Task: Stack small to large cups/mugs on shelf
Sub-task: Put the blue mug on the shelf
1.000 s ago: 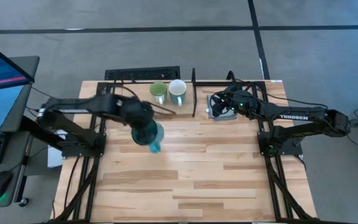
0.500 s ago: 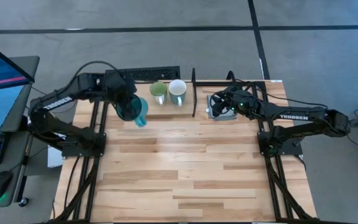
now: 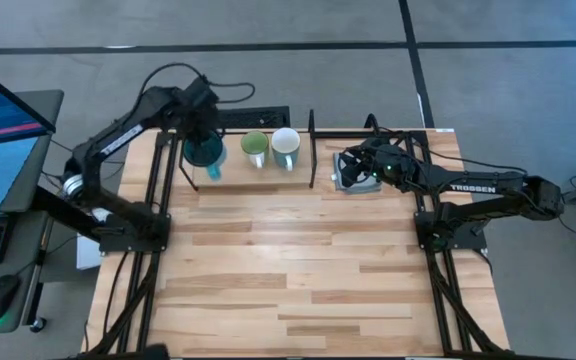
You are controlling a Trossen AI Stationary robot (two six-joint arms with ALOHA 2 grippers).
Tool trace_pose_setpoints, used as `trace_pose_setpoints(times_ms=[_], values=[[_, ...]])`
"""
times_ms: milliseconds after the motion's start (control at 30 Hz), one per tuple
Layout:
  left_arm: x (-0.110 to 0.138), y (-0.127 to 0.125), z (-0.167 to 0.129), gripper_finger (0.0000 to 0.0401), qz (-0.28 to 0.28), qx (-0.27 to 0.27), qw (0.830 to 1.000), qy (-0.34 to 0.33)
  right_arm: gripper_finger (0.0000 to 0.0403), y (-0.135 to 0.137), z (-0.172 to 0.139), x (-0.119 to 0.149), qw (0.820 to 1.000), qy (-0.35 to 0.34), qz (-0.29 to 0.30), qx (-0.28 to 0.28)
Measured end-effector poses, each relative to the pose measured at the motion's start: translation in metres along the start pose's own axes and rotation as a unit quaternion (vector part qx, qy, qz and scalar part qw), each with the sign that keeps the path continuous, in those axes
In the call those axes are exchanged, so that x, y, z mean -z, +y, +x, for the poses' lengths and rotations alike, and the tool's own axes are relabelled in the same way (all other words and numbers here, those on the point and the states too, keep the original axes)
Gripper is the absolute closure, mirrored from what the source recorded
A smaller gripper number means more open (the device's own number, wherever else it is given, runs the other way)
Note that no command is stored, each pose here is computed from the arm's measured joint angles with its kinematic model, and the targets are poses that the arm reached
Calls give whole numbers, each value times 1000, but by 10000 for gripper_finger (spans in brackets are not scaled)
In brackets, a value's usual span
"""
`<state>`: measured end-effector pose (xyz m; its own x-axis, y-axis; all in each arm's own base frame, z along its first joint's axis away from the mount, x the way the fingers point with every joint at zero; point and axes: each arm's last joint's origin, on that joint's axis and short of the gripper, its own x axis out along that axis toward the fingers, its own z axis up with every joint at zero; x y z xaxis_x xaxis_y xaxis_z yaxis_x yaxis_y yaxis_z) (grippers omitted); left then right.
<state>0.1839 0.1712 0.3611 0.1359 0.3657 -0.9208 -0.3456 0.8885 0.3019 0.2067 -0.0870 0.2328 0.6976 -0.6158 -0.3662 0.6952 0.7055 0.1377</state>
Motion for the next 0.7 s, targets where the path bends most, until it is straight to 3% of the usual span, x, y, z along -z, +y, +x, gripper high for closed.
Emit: trace_pose_setpoints(times_ms=[367,700], values=[[-17,37,70,388,48,59,996,41,236,0,0,0,1000,0,0,0],[-27,44,111,388,93,92,990,53,236,0,0,0,1000,-1,1,0]])
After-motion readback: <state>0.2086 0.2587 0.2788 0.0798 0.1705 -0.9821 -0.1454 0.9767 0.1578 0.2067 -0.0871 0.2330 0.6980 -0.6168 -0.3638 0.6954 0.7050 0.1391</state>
